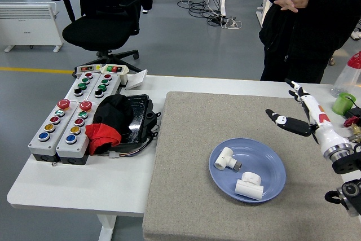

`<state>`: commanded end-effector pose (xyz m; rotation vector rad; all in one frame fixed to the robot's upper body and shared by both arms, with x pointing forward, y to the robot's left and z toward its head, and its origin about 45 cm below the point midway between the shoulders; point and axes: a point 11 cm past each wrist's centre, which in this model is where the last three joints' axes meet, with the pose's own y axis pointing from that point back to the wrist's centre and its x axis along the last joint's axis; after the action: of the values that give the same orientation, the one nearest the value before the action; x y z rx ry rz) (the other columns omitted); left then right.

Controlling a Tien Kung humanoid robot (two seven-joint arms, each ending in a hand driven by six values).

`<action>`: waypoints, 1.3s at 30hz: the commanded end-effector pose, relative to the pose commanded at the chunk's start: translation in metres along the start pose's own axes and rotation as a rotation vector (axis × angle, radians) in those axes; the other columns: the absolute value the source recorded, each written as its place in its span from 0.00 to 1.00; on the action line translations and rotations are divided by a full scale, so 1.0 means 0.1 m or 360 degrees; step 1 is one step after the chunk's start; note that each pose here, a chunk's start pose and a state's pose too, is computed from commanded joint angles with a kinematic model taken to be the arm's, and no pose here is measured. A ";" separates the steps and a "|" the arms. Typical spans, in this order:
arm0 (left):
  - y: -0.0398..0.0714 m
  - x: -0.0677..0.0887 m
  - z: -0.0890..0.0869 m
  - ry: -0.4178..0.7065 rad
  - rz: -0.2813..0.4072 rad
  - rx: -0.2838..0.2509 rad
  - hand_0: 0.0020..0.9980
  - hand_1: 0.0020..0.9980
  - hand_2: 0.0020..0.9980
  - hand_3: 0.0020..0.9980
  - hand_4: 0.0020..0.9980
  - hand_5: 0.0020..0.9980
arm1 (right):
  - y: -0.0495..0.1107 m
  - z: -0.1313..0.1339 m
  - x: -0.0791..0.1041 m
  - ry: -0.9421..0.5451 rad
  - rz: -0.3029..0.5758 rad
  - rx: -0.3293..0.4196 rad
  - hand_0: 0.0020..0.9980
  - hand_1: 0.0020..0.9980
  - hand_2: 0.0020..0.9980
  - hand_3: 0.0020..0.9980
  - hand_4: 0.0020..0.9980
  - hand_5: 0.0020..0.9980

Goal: Pick pipe place plate twice

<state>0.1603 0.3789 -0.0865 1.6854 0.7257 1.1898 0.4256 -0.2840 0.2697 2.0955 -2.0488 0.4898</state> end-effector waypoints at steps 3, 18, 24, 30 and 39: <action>0.00 0.00 0.00 -0.0003 0.0000 0.0000 0.65 0.63 0.64 0.56 0.39 1.00 | 0.05 0.10 0.30 -0.0242 0.0143 -0.0034 0.86 0.83 0.91 0.83 0.57 0.34; 0.00 0.02 0.01 -0.0009 0.0006 -0.0002 0.65 0.63 0.64 0.56 0.39 1.00 | 0.59 0.81 1.25 -0.1343 0.0628 -0.0278 0.81 0.78 0.84 0.79 0.51 0.46; 0.00 0.01 0.01 -0.0013 0.0006 -0.0001 0.65 0.63 0.64 0.55 0.39 1.00 | 0.74 0.96 1.27 -0.1424 0.0681 -0.0308 0.81 0.78 0.84 0.79 0.51 0.48; 0.01 0.01 0.01 -0.0019 0.0006 0.0002 0.65 0.63 0.64 0.55 0.39 1.00 | 0.82 1.05 1.22 -0.1430 0.0671 -0.0346 0.81 0.78 0.84 0.79 0.51 0.51; 0.00 -0.01 -0.02 -0.0028 0.0004 0.0010 0.65 0.63 0.64 0.55 0.39 1.00 | 0.88 1.09 1.21 -0.1417 0.0662 -0.0364 0.82 0.78 0.83 0.79 0.51 0.53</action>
<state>0.1585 0.3786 -0.0870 1.7006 0.7170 1.1740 0.3512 -0.4387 0.2014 1.9116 -2.8215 -0.7604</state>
